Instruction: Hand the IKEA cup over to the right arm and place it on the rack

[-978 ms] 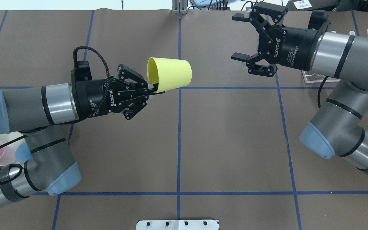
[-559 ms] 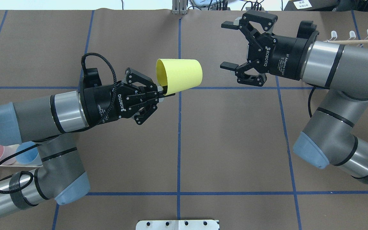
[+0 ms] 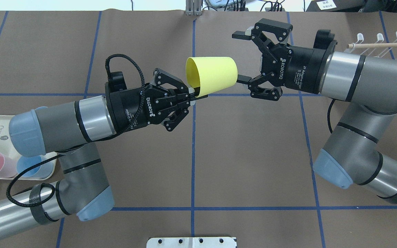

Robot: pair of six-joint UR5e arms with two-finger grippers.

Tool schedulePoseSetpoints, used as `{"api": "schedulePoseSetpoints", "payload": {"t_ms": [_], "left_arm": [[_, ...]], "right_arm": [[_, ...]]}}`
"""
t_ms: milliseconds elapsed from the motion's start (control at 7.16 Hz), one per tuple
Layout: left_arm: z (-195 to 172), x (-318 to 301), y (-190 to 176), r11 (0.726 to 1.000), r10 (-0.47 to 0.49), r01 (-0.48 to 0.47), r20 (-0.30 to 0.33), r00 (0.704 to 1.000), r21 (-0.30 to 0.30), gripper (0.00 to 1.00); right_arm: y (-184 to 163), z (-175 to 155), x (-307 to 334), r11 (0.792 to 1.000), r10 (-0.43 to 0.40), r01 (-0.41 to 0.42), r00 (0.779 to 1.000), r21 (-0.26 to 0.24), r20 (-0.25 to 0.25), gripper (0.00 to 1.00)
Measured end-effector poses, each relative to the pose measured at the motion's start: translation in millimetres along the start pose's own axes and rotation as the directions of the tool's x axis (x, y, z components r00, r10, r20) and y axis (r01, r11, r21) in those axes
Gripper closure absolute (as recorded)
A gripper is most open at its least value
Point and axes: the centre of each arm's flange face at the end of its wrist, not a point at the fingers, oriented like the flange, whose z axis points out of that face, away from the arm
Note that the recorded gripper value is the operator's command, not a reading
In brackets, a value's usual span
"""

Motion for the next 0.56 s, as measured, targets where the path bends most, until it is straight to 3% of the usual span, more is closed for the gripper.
{"api": "schedulePoseSetpoints", "payload": {"t_ms": [559], "left_arm": [[19.1, 1.6, 5.6, 1.0, -0.004, 0.004, -0.01, 1.0, -0.005, 1.0]], "right_arm": [[3.4, 0.1, 1.6, 1.0, 0.002, -0.002, 1.0, -0.005, 0.0, 0.02]]}}
